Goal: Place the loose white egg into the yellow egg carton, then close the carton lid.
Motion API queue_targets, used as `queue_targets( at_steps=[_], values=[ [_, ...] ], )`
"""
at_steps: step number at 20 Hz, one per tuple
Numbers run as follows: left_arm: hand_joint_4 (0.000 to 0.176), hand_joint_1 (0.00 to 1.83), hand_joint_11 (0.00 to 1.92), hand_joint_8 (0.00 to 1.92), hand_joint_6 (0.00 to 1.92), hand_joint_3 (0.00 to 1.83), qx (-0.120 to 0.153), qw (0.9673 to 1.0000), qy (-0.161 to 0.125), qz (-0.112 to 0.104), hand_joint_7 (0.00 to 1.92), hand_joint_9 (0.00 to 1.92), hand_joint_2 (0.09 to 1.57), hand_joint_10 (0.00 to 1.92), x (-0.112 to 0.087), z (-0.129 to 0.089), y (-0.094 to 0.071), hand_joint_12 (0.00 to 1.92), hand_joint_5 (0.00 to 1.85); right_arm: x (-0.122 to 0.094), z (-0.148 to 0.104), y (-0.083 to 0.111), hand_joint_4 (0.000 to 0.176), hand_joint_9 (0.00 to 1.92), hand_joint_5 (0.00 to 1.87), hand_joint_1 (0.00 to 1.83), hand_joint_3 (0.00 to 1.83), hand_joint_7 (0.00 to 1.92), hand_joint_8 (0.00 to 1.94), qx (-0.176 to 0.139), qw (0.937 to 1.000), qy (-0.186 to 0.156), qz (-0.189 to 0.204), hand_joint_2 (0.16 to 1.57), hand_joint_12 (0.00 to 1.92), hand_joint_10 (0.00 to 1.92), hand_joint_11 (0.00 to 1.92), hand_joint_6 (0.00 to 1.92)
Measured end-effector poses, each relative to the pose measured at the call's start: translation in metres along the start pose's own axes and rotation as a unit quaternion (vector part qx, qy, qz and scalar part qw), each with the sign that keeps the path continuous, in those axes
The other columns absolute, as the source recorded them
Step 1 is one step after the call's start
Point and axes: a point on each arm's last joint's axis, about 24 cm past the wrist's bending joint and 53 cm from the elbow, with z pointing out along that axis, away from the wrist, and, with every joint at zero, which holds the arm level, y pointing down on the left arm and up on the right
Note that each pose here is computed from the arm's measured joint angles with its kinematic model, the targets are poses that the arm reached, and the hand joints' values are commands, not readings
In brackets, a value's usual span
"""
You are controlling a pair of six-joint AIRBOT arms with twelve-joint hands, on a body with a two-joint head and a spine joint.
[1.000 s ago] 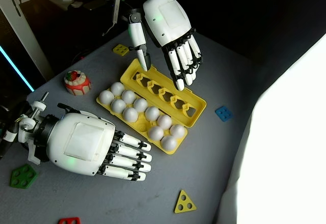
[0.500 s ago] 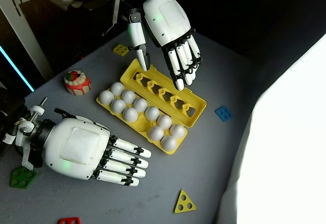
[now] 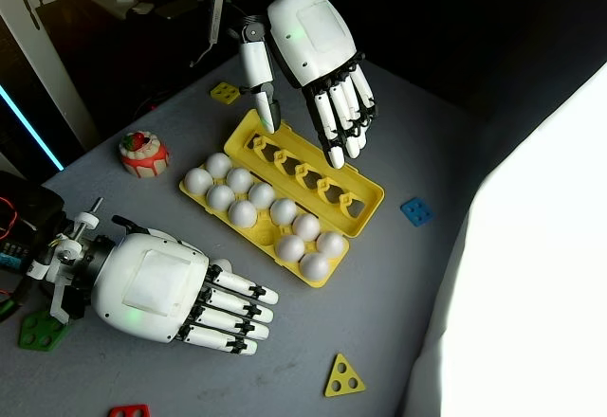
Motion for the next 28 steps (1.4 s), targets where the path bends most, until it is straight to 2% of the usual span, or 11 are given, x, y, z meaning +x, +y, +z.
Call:
queue_targets(
  at_steps=[2,5,9,11,13,14,16,20,23,24,28],
  values=[
    [0.048,0.39,0.00,0.00,0.00,0.00,-0.002,1.0000,-0.001,-0.001,0.19,0.23,1.37,0.00,-0.0010,0.0006,0.0013,0.82,0.21,0.0025,0.0005,0.0020,0.000,0.10,0.20,0.90,0.00,0.15,0.00,-0.002,1.0000,0.002,0.001,1.00,0.44,0.01,0.00,0.01],
    [0.049,0.39,0.00,0.00,0.01,0.00,-0.006,1.0000,-0.004,-0.002,0.20,0.24,1.37,0.00,-0.0037,0.0017,0.0042,0.93,0.23,0.0060,0.0013,0.0034,0.000,0.10,0.22,0.89,0.00,0.15,0.00,-0.003,1.0000,0.005,0.001,1.00,0.43,0.01,0.00,0.01],
    [0.048,0.36,0.00,0.00,0.00,0.00,-0.006,1.0000,-0.003,-0.002,0.18,0.21,1.38,0.00,-0.0035,0.0017,0.0042,0.84,0.21,0.0050,0.0038,0.0023,0.000,0.09,0.21,0.90,0.00,0.14,0.00,-0.002,1.0000,0.004,-0.001,1.01,0.36,0.00,0.00,0.01],
    [0.048,0.36,0.00,0.00,0.00,0.00,-0.006,1.0000,-0.003,-0.002,0.18,0.22,1.38,0.01,-0.0034,0.0017,0.0041,0.85,0.21,0.0029,0.0044,0.0006,0.000,0.10,0.25,0.91,0.00,0.16,0.00,-0.001,1.0000,0.001,0.001,0.99,0.43,0.00,0.00,0.01],
    [0.040,0.39,0.00,0.00,0.01,0.00,-0.006,1.0000,-0.003,-0.002,0.20,0.23,1.37,0.01,-0.0037,0.0018,0.0043,0.88,0.24,0.0022,0.0053,-0.0001,0.000,0.11,0.25,0.88,0.00,0.15,0.00,0.000,1.0000,0.000,0.001,1.01,0.35,0.00,0.00,0.00],
    [0.049,0.39,0.00,0.00,0.00,0.00,-0.007,1.0000,-0.004,-0.003,0.20,0.23,1.37,0.01,-0.0042,0.0022,0.0050,0.89,0.22,0.0031,0.0054,0.0005,0.000,0.09,0.27,0.88,0.00,0.14,0.00,0.000,1.0000,0.001,0.003,1.02,0.28,0.01,0.00,0.01],
    [0.051,0.38,0.00,0.01,0.01,0.00,-0.007,1.0000,-0.004,-0.003,0.22,0.25,1.37,0.01,-0.0044,0.0022,0.0051,0.92,0.24,0.0041,0.0056,0.0012,0.000,0.09,0.29,0.87,0.00,0.15,0.00,-0.001,1.0000,0.002,0.003,1.02,0.12,0.00,0.00,0.01],
    [0.050,0.38,0.00,0.00,0.00,0.00,-0.008,1.0000,-0.003,-0.002,0.20,0.23,1.37,0.00,-0.0032,0.0026,0.0062,0.88,0.23,0.0044,0.0057,0.0018,0.000,0.08,0.35,0.85,0.01,0.16,0.00,-0.002,1.0000,0.002,0.003,1.04,0.00,0.00,0.00,0.02],
    [0.048,0.36,0.00,0.00,0.00,0.00,-0.008,1.0000,-0.003,-0.002,0.21,0.22,1.38,0.00,-0.0032,0.0026,0.0062,0.86,0.22,0.0043,0.0057,0.0018,0.000,0.10,0.49,0.90,0.00,0.18,0.01,-0.002,1.0000,0.002,0.003,1.04,0.03,0.01,0.05,0.08],
    [0.049,0.40,0.00,0.00,0.00,0.00,-0.008,1.0000,-0.002,-0.002,0.21,0.24,1.37,0.00,-0.0031,0.0026,0.0062,0.90,0.23,0.0043,0.0057,0.0018,0.000,0.12,0.53,0.89,0.00,0.20,0.00,-0.002,1.0000,0.002,0.004,1.05,0.31,0.00,0.01,0.04],
    [0.049,0.38,0.00,0.00,0.00,0.00,-0.008,1.0000,-0.002,-0.002,0.21,0.23,1.37,0.00,-0.0030,0.0026,0.0062,0.85,0.23,0.0042,0.0057,0.0019,0.000,0.13,0.55,0.90,0.00,0.21,0.00,-0.002,1.0000,0.002,0.006,1.05,0.34,0.00,0.00,0.03]
  ],
)
